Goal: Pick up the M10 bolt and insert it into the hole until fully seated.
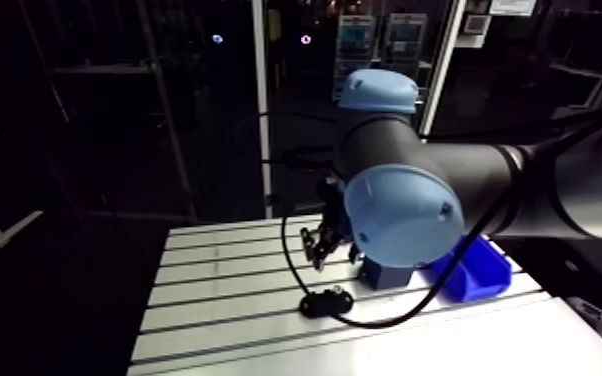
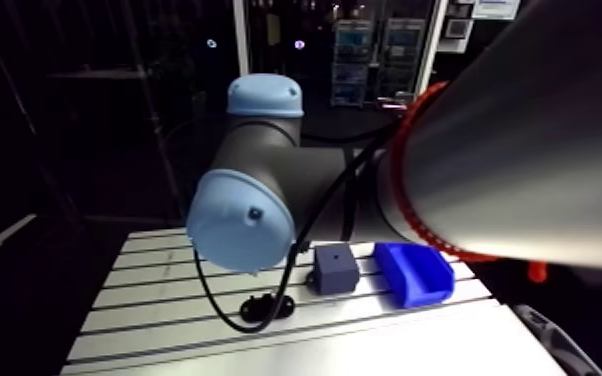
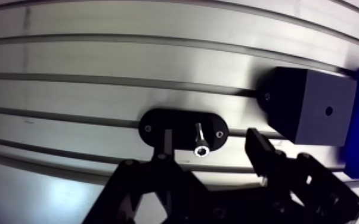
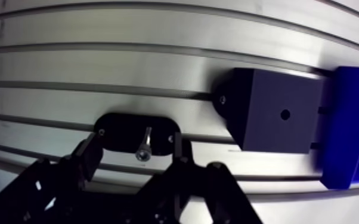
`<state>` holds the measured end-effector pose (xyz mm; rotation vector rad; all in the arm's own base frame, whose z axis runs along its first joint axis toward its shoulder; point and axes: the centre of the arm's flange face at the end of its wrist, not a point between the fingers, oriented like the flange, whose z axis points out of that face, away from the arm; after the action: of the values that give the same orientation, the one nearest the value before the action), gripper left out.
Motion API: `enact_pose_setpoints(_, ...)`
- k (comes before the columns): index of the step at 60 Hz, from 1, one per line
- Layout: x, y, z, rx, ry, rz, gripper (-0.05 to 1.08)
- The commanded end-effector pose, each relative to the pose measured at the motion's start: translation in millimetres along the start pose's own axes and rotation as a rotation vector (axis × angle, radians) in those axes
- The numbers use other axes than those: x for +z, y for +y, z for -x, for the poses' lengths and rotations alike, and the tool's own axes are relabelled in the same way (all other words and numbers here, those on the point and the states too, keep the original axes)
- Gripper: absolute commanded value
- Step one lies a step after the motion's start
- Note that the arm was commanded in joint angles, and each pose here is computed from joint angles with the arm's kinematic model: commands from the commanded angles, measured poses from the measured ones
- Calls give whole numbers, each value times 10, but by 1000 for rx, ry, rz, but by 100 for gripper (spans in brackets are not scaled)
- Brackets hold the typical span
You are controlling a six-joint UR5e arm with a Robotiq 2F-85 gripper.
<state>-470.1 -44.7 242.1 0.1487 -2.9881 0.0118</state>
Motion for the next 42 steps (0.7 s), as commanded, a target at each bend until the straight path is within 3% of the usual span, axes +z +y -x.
enact_pose_setpoints(1, 76, 23, 53, 0, -1, 2, 32)
enact_pose_setpoints(42, 234, -9, 185, 4, -42, -10, 37)
